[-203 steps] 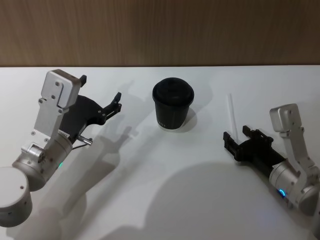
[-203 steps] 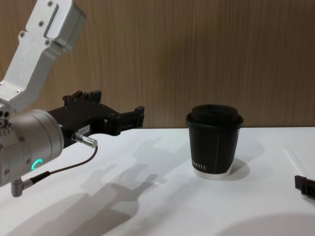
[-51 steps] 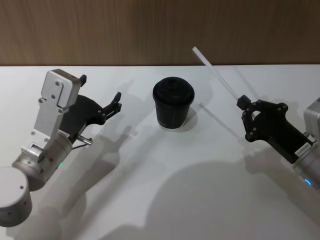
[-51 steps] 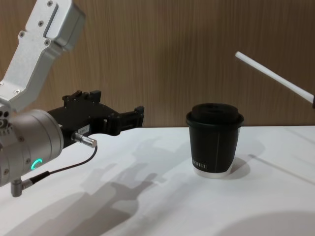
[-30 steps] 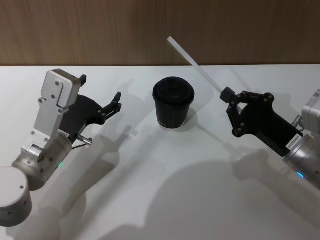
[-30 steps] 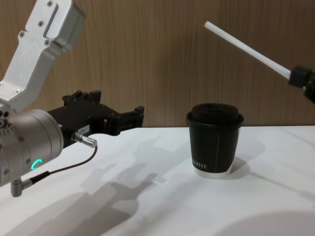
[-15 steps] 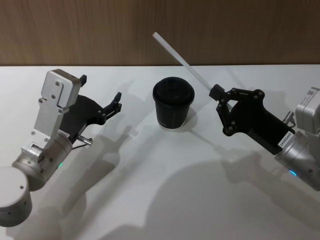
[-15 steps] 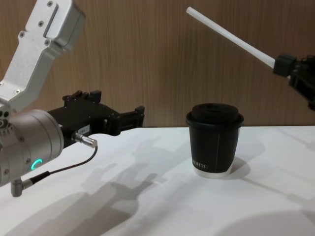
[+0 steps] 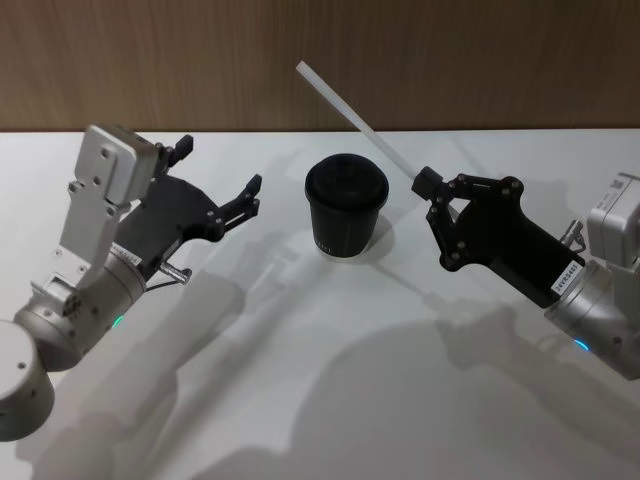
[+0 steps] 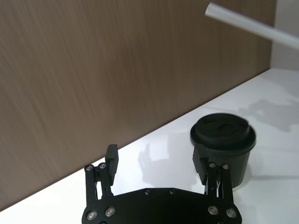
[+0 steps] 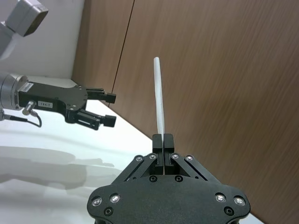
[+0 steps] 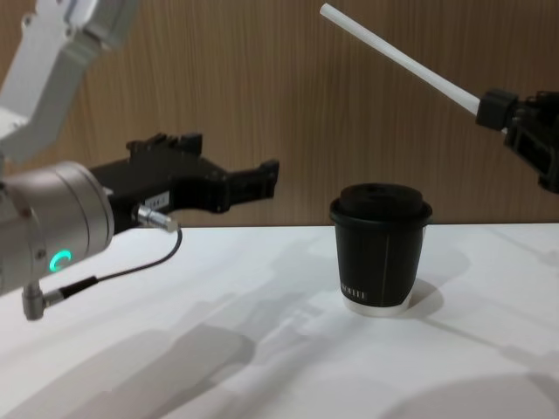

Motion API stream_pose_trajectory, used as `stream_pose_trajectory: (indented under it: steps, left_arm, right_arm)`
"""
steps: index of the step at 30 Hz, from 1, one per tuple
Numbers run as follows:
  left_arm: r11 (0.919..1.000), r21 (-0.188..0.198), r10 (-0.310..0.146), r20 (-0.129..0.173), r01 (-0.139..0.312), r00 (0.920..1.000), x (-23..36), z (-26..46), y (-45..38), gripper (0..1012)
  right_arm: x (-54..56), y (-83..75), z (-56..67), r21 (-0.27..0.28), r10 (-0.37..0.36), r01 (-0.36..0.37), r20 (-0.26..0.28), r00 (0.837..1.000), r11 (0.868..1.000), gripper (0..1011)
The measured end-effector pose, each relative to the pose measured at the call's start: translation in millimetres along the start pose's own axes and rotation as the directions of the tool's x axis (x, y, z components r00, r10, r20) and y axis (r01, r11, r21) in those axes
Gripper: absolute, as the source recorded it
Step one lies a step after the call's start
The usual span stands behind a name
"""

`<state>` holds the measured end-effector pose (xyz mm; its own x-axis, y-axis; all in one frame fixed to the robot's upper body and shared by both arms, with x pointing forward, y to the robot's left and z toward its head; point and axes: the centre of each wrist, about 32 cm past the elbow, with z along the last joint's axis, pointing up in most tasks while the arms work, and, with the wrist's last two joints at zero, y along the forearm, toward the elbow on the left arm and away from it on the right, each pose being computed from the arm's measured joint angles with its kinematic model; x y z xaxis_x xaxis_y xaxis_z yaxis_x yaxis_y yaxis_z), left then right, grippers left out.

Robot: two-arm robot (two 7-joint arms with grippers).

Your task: Pick up the straw with one hand, pass it to the other hand, and insert it into the cup.

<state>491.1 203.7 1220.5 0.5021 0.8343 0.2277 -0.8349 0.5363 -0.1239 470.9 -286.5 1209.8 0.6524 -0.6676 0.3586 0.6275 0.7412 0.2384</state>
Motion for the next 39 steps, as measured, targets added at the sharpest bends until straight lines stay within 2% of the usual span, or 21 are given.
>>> stream_pose_trajectory:
  steps: [4, 7, 8, 9, 11, 12, 15, 17, 19, 21, 24, 27, 28, 30, 34, 39]
  left_arm:
    - [0.9989, -0.028, -0.039, -0.026, 0.038, 0.9989, 3.0, 7.1, 0.4, 1003]
    - [0.9951, -0.06, -0.083, -0.059, 0.079, 0.9948, 5.9, 14.9, 0.2, 1003]
    - [0.9951, -0.06, -0.083, -0.059, 0.079, 0.9948, 5.9, 14.9, 0.2, 1003]
    - [0.9929, -0.073, -0.099, -0.072, 0.094, 0.9925, 6.9, 18.5, 0.0, 1002]
    - [0.9904, -0.085, -0.116, -0.086, 0.109, 0.9895, 7.7, 21.5, -0.3, 1003]
    - [0.987, -0.098, -0.137, -0.104, 0.127, 0.9851, 8.6, 25.0, -0.8, 1003]
    - [0.9818, -0.117, -0.164, -0.127, 0.149, 0.9783, 9.6, 29.6, -1.6, 1003]
    - [0.9727, -0.144, -0.205, -0.164, 0.182, 0.9651, 10.5, 35.9, -3.2, 1003]
    - [0.9682, -0.155, -0.222, -0.176, 0.196, 0.959, 10.8, 38.5, -4.0, 1003]
    - [0.9608, -0.171, -0.251, -0.203, 0.218, 0.9465, 11.0, 42.3, -5.4, 1003]
    - [0.9546, -0.184, -0.273, -0.229, 0.234, 0.9342, 11.1, 45.3, -6.7, 1003]
    - [0.947, -0.196, -0.301, -0.266, 0.254, 0.9159, 11.2, 48.8, -9.0, 1003]
    - [0.947, -0.196, -0.301, -0.266, 0.254, 0.9159, 11.2, 48.8, -9.0, 1003]
    - [0.9419, -0.204, -0.32, -0.298, 0.267, 0.8997, 11.3, 50.7, -10.8, 1003]
    - [0.9395, -0.205, -0.33, -0.324, 0.275, 0.8867, 11.4, 51.1, -12.5, 1003]
    - [0.9386, -0.198, -0.339, -0.375, 0.283, 0.8627, 11.2, 50.3, -15.4, 1003]
  right_arm:
    - [-0.3, 0.5, 0.2, 0.002, 0.002, -0.002, 0.0, 1.0, 1.0, 18]
    - [-0.5, 0.7, 0.3, 0.002, 0.002, -0.002, 0.0, 1.0, 1.0, 18]
    - [-0.5, 0.7, 0.3, 0.002, 0.003, -0.003, 0.0, 1.0, 1.0, 18]
    - [-0.5, 0.7, 0.3, 0.002, 0.003, -0.003, 0.0, 1.0, 1.0, 18]
    - [-0.5, 0.9, 0.4, 0.003, 0.003, -0.003, 0.0, 1.0, 1.0, 18]
    - [-0.5, 0.9, 0.5, 0.003, 0.003, -0.003, 0.0, 1.0, 1.0, 18]
    - [-0.5, 1.0, 0.6, 0.003, 0.004, -0.004, 0.0, 1.0, 1.0, 18]
    - [-0.5, 1.1, 0.7, 0.004, 0.004, -0.004, 0.0, 1.0, 1.0, 18]
    - [-0.6, 1.3, 0.8, 0.004, 0.004, -0.004, 0.0, 1.0, 1.0, 18]
    - [-0.6, 1.3, 0.8, 0.004, 0.004, -0.004, 0.0, 1.0, 1.0, 18]
    - [-0.6, 1.4, 0.8, 0.004, 0.005, -0.005, 0.0, 1.0, 1.0, 18]
    - [-0.6, 1.4, 0.8, 0.004, 0.005, -0.005, 0.0, 1.0, 1.0, 18]
    - [-0.7, 1.4, 0.8, 0.004, 0.005, -0.005, 0.0, 1.0, 1.0, 18]
    - [-0.7, 1.4, 0.8, 0.004, 0.005, -0.005, 0.0, 1.0, 1.0, 18]
    - [-0.7, 1.4, 0.8, 0.004, 0.005, -0.005, 0.0, 1.0, 1.0, 18]
    - [-0.7, 1.4, 0.8, 0.004, 0.005, -0.005, 0.0, 1.0, 1.0, 18]
